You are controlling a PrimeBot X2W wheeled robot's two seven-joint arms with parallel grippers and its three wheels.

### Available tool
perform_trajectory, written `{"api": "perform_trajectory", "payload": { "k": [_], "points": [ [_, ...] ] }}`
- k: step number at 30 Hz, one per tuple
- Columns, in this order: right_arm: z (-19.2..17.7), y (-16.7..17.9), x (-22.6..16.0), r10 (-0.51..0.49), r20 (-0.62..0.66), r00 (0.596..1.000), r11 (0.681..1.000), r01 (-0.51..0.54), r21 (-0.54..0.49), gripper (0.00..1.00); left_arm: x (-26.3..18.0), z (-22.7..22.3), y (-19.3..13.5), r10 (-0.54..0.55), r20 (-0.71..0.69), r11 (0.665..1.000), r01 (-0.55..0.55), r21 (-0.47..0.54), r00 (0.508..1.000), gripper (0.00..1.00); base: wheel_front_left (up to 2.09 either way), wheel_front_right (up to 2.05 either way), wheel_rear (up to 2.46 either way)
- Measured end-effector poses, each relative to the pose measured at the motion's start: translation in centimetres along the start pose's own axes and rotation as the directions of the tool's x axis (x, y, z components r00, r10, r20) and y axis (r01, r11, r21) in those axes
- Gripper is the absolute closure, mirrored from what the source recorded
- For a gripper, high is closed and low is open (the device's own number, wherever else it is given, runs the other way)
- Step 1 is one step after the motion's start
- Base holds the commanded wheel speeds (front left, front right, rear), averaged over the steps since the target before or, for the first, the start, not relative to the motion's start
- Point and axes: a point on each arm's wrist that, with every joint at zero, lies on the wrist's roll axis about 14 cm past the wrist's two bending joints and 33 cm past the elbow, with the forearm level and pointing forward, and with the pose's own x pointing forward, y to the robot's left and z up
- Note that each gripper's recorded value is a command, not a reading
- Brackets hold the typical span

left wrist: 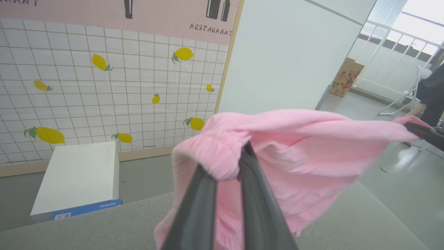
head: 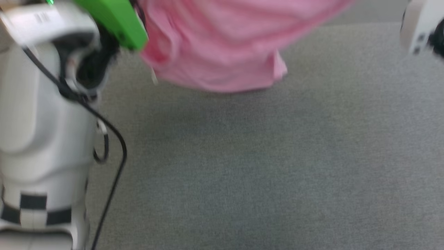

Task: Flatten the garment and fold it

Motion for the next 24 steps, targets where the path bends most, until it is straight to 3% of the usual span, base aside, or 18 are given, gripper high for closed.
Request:
{"api": "perform_trajectory", "payload": {
  "k": [6, 10, 13, 17, 20, 24],
  "points": [
    [4.4, -0.7, 6.0, -0.047, 0.159, 0.986, 0.998, 0.054, -0.043, 1.0, 5.2, 3.5, 4.5, 0.11, 0.171, 0.994, -0.106, -0.028, 0.979, 1.0, 0.0, 0.0, 0.0],
    [4.3, -0.5, 8.9, -0.053, 0.213, 0.976, 0.997, 0.063, -0.037, 1.0, 7.2, 2.9, 6.5, 0.14, 0.229, 0.99, -0.13, -0.057, 0.963, 1.0, 0.0, 0.0, 0.0],
    [0.8, 0.7, 10.9, -0.026, 0.147, 0.989, 0.999, 0.03, -0.025, 1.0, 8.2, -0.8, 7.7, 0.138, 0.155, 0.99, -0.129, -0.063, 0.978, 1.0, 0.0, 0.0, 0.0],
    [-6.6, 3.6, 11.1, 0.058, -0.031, 0.998, 0.998, -0.058, -0.005, 1.0, 7.0, -7.6, 8.1, 0.106, -0.013, 0.994, -0.107, -0.026, 0.994, 1.0, 0.0, 0.0, 0.0],
    [-12.8, 5.8, 8.7, 0.138, -0.191, 0.972, 0.99, -0.136, 0.02, 1.0, 4.0, -13.6, 7.6, 0.082, -0.175, 0.996, -0.084, -0.005, 0.981, 1.0, 0.0, 0.0, 0.0],
    [-18.6, 7.4, 3.2, 0.219, -0.341, 0.914, 0.976, -0.204, 0.079, 1.0, -2.8, -21.1, 5.9, 0.054, -0.392, 0.996, -0.076, -0.041, 0.918, 1.0, 0.0, 0.0, 0.0]
  ]
}}
